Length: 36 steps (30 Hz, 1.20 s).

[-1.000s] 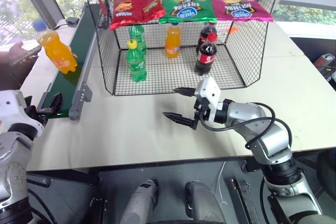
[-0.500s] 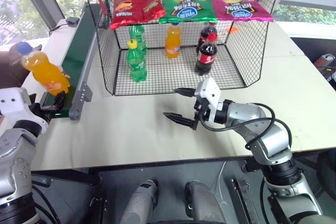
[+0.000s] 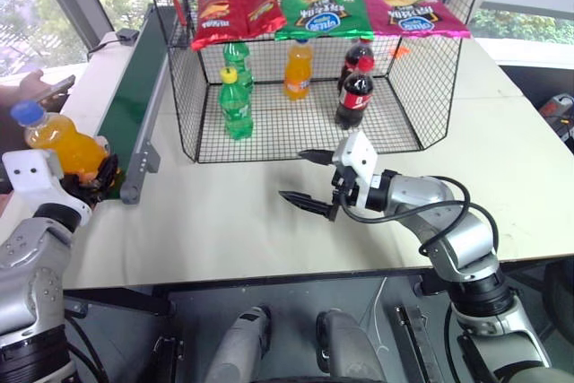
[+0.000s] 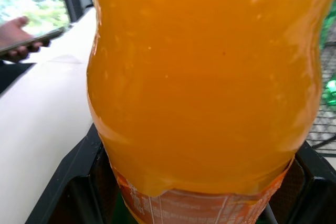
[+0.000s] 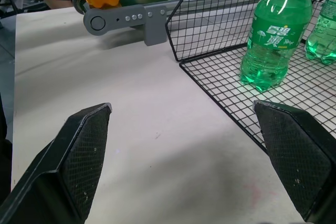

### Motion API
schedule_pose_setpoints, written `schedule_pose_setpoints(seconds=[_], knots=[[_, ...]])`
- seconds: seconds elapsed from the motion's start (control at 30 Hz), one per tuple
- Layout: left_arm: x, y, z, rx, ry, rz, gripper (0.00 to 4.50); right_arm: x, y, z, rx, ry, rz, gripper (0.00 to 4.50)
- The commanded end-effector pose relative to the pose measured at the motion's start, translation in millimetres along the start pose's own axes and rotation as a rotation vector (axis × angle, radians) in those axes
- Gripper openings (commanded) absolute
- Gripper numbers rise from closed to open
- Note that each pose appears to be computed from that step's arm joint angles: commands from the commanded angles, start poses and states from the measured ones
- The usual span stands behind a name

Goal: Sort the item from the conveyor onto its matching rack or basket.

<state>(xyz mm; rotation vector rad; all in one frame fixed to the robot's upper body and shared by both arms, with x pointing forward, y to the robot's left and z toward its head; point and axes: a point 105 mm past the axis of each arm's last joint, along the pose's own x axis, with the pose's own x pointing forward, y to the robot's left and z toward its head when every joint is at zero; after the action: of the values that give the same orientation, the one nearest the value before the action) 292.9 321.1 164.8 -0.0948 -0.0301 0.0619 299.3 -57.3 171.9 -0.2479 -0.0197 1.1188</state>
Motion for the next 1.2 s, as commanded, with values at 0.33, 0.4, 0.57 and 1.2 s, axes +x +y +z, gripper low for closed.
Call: schedule_pose_setpoints(seconds=[0.33, 0.4, 0.57, 1.2], knots=[[16.7, -77.7, 68.1, 0.015, -0.108, -0.396, 2.97, 0.8, 0.8, 29.4, -0.001, -0.080, 0.027, 4.50], [21.4, -100.7, 59.4, 0.046, -0.074, -0.498, 2.97, 2.0, 0.1, 35.0, 0.021, -0.099, 0.034, 4.50], [27.3, -161.9, 26.5, 0.128, 0.026, -0.779, 2.97, 4.5, -3.2, 48.6, 0.058, -0.140, 0.046, 4.50], [17.1, -274.5, -28.0, 0.343, 0.011, -1.278, 2.97, 15.3, 0.1, 55.7, 0.014, -0.160, 0.065, 4.50]])
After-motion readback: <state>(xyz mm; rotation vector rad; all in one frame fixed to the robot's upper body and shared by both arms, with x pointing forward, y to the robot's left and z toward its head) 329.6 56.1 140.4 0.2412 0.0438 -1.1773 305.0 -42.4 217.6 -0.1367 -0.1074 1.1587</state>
